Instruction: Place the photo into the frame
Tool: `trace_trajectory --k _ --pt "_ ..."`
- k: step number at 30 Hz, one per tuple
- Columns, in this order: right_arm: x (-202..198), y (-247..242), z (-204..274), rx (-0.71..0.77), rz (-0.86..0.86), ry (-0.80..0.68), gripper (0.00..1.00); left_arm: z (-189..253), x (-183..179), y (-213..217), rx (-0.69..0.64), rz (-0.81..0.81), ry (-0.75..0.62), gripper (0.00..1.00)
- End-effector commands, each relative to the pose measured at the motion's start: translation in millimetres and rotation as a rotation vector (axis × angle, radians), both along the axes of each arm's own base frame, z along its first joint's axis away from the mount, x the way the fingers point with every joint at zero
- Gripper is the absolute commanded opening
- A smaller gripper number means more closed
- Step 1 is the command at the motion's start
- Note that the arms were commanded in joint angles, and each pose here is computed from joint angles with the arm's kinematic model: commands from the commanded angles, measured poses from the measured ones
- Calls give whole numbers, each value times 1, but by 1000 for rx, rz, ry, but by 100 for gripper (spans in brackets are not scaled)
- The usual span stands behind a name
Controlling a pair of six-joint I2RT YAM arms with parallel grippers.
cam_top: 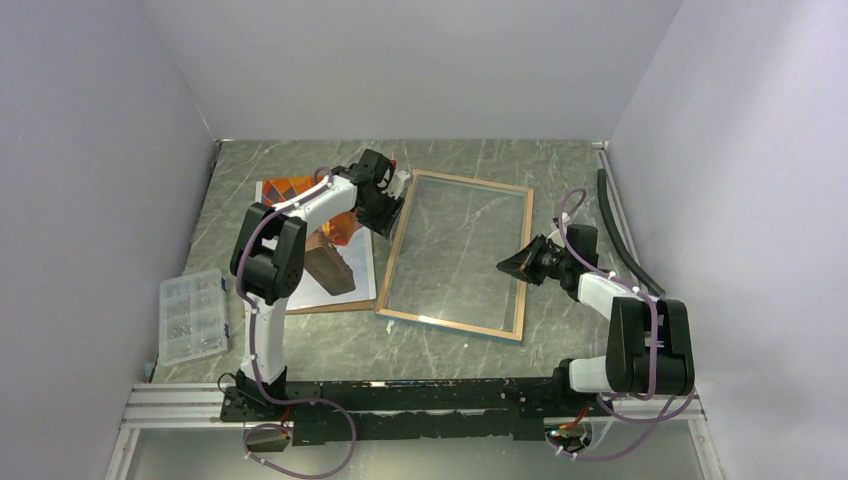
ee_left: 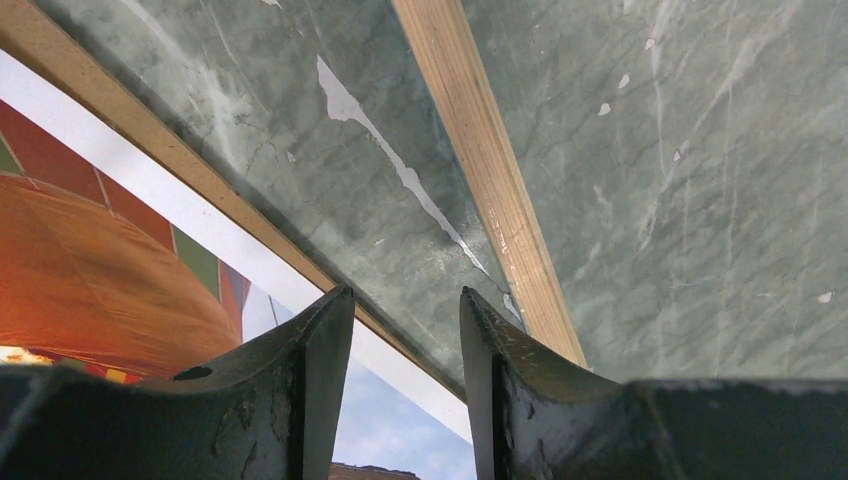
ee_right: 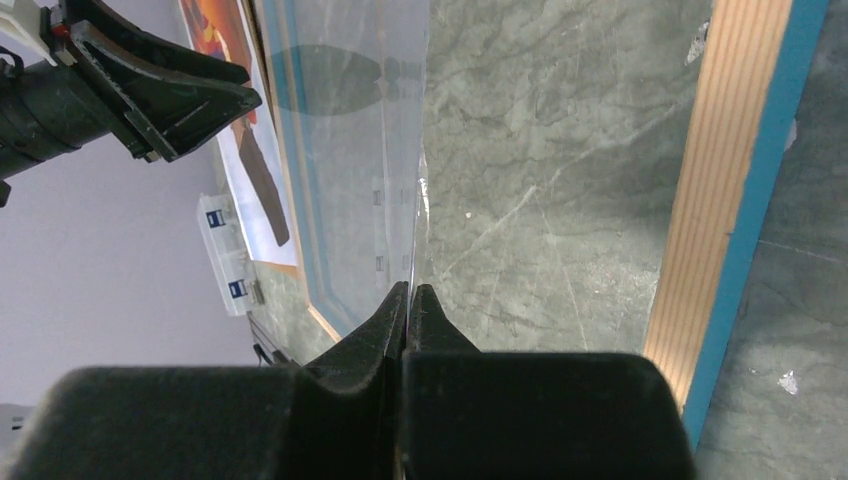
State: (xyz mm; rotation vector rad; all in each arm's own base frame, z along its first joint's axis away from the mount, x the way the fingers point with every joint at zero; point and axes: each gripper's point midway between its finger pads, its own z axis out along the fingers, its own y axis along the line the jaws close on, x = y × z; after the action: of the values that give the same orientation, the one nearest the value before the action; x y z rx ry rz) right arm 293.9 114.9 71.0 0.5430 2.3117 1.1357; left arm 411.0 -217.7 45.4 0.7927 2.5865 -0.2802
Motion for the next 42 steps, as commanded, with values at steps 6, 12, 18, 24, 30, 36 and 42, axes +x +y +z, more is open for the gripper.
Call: trace_trajectory --k 6,12,18,24,30,36,42 --pt "9 -5 10 -18 -28 -68 0 -1 2 -4 6 -19 -22 48" --pt "11 -11 12 -32 -54 -74 0 -3 1 -5 10 -23 -19 48" --pt "14 -17 11 -30 -74 -75 0 -4 1 -6 11 -24 -20 48" --pt "14 -15 5 -2 -71 -55 0 -4 1 -6 13 -27 -19 47" --pt "13 -15 0 0 -54 -43 0 -5 0 -8 15 -36 -20 47" --pt "19 -16 5 -6 -42 -58 0 -8 -1 -9 17 -39 -16 46" --pt "23 -16 10 -6 -34 -76 0 -13 -5 -9 31 -40 -12 42"
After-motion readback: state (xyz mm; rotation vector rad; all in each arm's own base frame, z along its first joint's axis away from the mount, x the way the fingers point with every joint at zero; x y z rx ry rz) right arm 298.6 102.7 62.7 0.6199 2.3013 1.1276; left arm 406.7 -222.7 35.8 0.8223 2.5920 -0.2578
